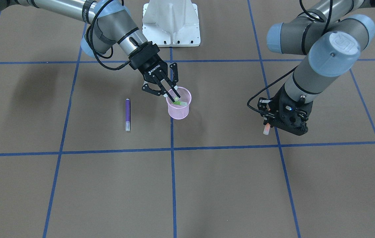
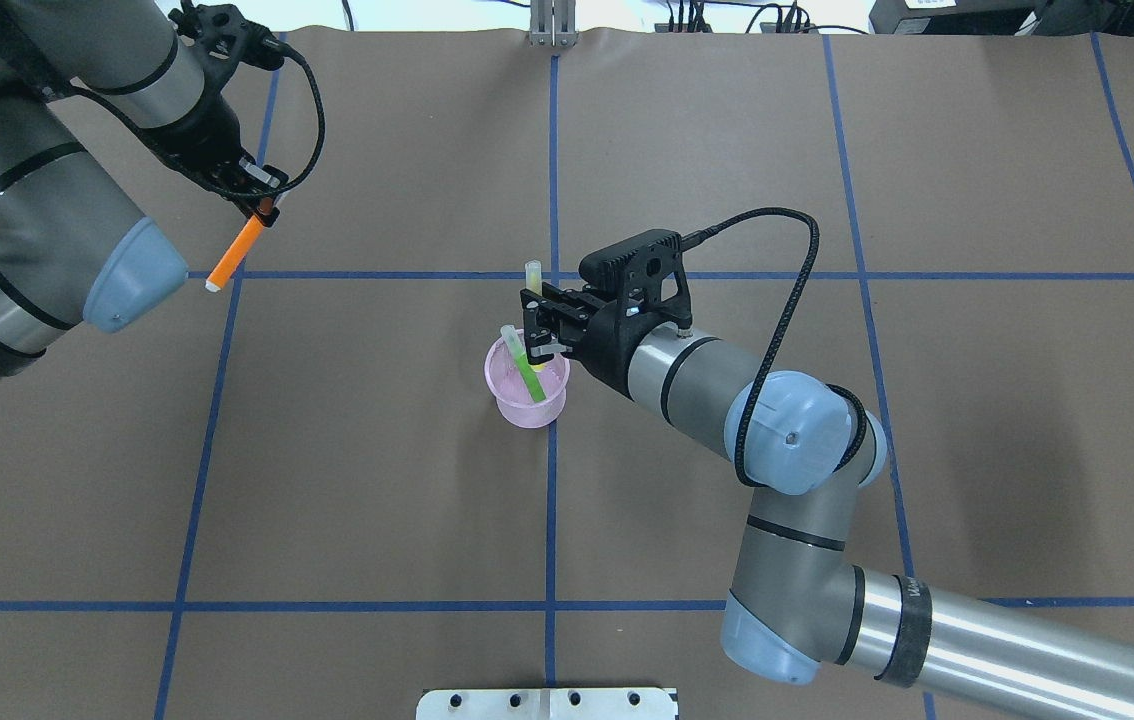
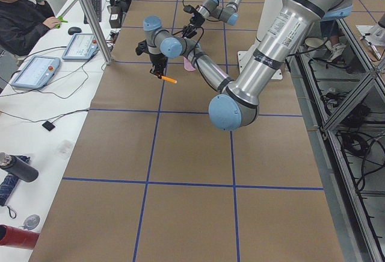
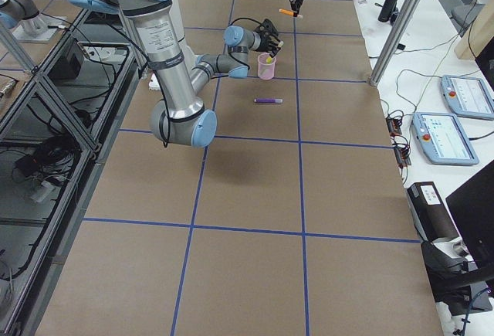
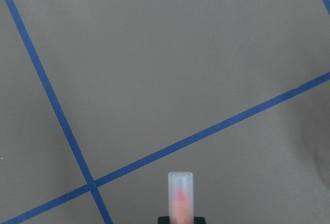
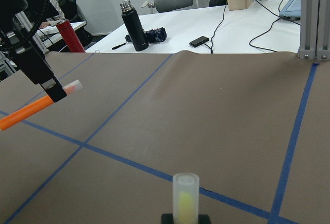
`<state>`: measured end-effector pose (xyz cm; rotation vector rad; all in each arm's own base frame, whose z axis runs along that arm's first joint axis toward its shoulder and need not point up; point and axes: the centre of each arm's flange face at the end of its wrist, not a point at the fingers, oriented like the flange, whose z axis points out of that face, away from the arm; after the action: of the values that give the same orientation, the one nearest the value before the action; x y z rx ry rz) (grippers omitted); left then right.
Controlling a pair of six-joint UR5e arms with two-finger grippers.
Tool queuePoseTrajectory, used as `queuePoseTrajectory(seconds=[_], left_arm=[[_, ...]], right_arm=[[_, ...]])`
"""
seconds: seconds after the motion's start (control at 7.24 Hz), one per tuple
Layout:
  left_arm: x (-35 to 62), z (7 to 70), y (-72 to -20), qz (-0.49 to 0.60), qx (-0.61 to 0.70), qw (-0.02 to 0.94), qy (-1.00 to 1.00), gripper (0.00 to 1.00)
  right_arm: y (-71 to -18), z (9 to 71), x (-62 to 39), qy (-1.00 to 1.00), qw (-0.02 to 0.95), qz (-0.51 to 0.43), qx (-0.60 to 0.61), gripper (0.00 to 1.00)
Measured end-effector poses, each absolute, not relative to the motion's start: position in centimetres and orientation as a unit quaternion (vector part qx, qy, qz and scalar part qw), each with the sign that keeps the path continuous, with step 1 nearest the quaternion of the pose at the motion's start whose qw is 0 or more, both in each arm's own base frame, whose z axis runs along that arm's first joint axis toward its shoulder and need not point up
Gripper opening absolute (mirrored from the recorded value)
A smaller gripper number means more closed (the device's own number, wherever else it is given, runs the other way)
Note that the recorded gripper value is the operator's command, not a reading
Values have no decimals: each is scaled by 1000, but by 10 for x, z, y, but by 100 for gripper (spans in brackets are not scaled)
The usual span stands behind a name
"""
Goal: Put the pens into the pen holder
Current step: 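Release yellow marker, move right gripper toward purple marker while left holds orange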
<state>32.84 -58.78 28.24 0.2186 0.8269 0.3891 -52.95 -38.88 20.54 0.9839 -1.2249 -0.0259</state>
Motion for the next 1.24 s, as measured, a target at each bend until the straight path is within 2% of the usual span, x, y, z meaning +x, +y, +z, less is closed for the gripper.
queuePoseTrajectory(seconds=[0.41, 0.69, 0.97, 1.24], left_arm=[[328, 280, -587, 188, 107, 891, 399, 0], [319, 256, -580, 184, 129, 885, 408, 0], [298, 217, -564, 155, 163, 876, 427, 0], [276, 178, -547, 79, 221, 864, 445, 0]], right_arm=[[-383, 207, -538, -543, 709, -2, 450, 99], [-384, 201, -533, -545, 714, -8, 439, 99], [-412, 187, -496, -534, 770, -5, 350, 99], [-459, 198, -435, -497, 841, -4, 214, 99]])
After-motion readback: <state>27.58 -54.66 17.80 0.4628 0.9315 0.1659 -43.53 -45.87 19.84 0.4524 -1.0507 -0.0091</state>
